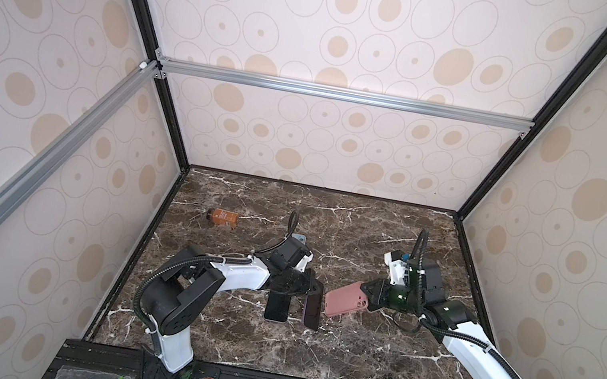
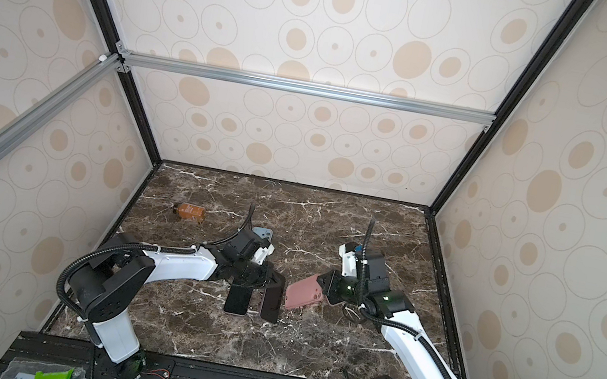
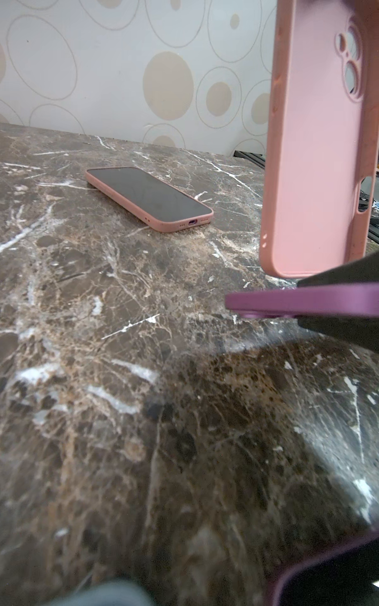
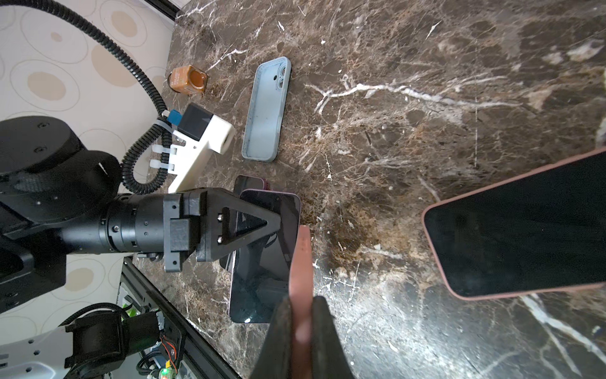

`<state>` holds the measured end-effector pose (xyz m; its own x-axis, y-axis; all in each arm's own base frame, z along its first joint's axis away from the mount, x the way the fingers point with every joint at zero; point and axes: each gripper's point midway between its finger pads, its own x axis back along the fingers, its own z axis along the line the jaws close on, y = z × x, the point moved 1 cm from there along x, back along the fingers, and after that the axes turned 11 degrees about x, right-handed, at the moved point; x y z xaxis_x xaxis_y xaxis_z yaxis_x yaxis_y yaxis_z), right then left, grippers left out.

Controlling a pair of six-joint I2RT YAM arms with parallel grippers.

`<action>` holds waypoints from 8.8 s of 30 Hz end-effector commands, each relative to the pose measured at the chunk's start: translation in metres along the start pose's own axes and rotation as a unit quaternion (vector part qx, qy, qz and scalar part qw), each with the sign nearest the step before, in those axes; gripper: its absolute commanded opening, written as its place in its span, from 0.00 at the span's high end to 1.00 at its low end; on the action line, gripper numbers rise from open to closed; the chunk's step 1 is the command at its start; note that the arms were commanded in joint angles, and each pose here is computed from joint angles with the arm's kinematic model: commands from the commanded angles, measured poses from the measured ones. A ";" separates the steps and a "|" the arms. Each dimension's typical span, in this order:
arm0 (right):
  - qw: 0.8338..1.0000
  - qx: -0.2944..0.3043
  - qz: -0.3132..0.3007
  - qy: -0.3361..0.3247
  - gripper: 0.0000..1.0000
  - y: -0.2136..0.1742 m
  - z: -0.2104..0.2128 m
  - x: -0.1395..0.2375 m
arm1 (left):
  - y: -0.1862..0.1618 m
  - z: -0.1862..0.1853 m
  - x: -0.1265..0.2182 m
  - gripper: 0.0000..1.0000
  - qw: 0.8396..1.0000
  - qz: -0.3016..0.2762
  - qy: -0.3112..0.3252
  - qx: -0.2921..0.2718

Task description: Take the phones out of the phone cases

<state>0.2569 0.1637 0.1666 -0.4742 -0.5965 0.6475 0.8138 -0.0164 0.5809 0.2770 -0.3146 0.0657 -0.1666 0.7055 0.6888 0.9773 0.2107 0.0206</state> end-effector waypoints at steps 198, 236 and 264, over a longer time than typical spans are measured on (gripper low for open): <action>0.975 0.045 0.001 -0.218 0.49 0.087 -0.024 -0.025 | 0.135 -0.046 0.035 1.00 0.965 -0.185 0.151 -0.104; 0.984 0.038 0.075 -0.157 0.41 0.058 -0.026 -0.076 | 0.159 0.014 -0.003 0.98 0.952 -0.109 0.281 -0.048; 0.918 -0.138 -0.026 -0.371 0.00 0.028 -0.118 0.025 | 0.099 -0.118 0.029 0.58 0.934 -0.184 0.117 -0.281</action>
<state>0.3208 0.0777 0.1507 -0.5672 0.0198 0.8233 0.8069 -0.1869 0.5604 0.3833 -0.3423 0.1666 -0.5028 0.4225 0.7542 0.8352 0.0126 0.5497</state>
